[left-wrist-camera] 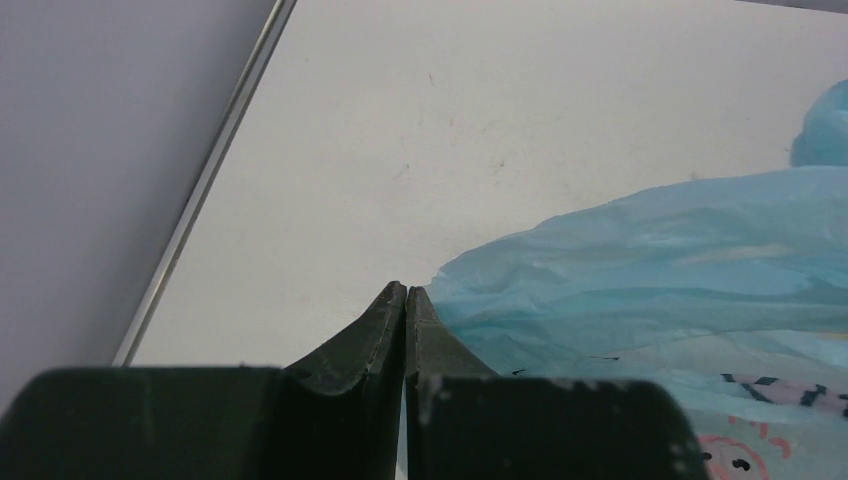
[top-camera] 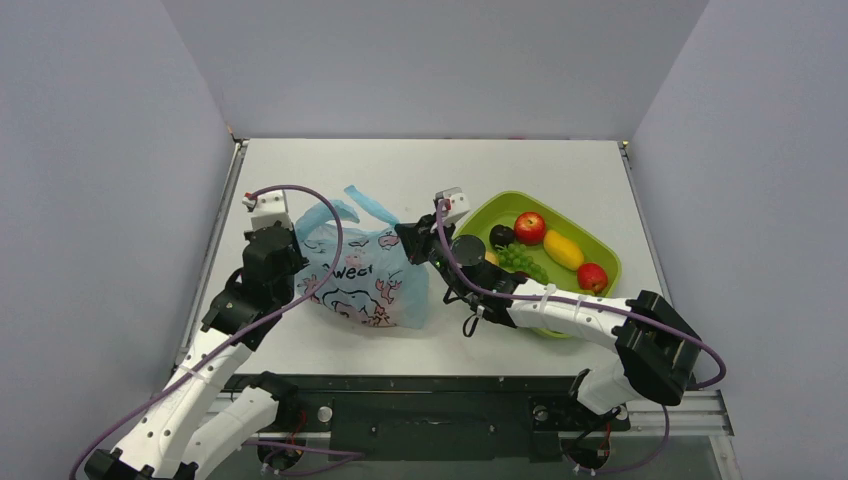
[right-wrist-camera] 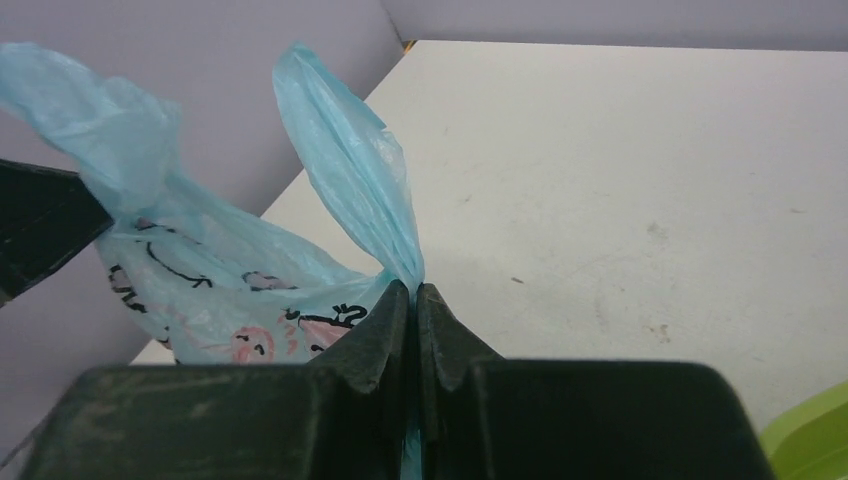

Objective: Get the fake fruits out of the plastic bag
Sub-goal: Untie the plastic bag at the center of the board.

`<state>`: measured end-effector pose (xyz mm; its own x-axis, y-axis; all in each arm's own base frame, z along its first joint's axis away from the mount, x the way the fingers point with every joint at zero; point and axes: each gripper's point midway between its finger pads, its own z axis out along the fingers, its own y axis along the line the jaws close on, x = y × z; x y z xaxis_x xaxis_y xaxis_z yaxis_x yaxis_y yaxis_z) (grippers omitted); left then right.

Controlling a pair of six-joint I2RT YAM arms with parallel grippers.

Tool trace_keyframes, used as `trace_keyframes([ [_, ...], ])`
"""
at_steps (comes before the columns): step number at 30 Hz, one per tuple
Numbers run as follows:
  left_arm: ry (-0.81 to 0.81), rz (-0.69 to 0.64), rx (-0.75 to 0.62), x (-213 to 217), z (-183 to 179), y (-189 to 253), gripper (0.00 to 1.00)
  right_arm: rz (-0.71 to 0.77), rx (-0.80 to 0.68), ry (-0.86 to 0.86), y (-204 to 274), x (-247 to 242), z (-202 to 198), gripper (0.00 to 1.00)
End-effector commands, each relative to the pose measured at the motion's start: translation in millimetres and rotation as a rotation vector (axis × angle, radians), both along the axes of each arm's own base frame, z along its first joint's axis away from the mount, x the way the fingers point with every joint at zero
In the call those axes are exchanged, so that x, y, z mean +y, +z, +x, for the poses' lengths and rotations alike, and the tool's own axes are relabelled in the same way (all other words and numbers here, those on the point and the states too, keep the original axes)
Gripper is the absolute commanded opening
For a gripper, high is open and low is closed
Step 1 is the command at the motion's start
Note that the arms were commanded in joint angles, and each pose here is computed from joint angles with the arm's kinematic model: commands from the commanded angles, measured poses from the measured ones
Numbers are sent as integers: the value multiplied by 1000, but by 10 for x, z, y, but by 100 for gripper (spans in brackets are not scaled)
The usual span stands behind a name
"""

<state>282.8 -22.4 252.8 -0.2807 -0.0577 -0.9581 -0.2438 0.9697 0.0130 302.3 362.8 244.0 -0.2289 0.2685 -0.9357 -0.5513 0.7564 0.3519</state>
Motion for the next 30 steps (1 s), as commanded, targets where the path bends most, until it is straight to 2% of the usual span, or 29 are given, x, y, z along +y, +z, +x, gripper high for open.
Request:
trace_keyframes([
  [1,-78,-48,-60,-133,34,147,0,175,34,161,257,221,-242,0],
  [3,-149,-60,-60,-246,27,159,1,211,38,218,309,293,-314,0],
  [4,-191,-72,-67,-311,12,184,10,218,39,224,315,309,-314,0],
  [5,-214,-80,-83,-337,-12,233,14,219,38,258,343,356,-358,0],
  [7,-300,-99,-127,-446,-88,390,28,204,51,273,319,387,-370,0],
  [9,-371,-126,-189,-511,-221,620,36,197,54,275,351,380,-369,0],
  [11,-384,-155,-239,-497,-322,812,40,190,54,286,375,388,-389,0],
  [14,-399,-159,-206,-517,-361,915,43,180,54,294,379,395,-399,0],
  [15,-420,-147,-152,-579,-319,826,43,183,55,298,382,399,-408,0],
  [19,-688,-119,-34,-1047,-332,711,45,202,56,305,425,406,-418,0],
  [21,-744,-101,-8,-1140,-331,675,48,208,58,310,441,410,-428,0],
  [30,-815,-19,24,-1262,-383,401,53,205,53,309,465,384,-443,0],
])
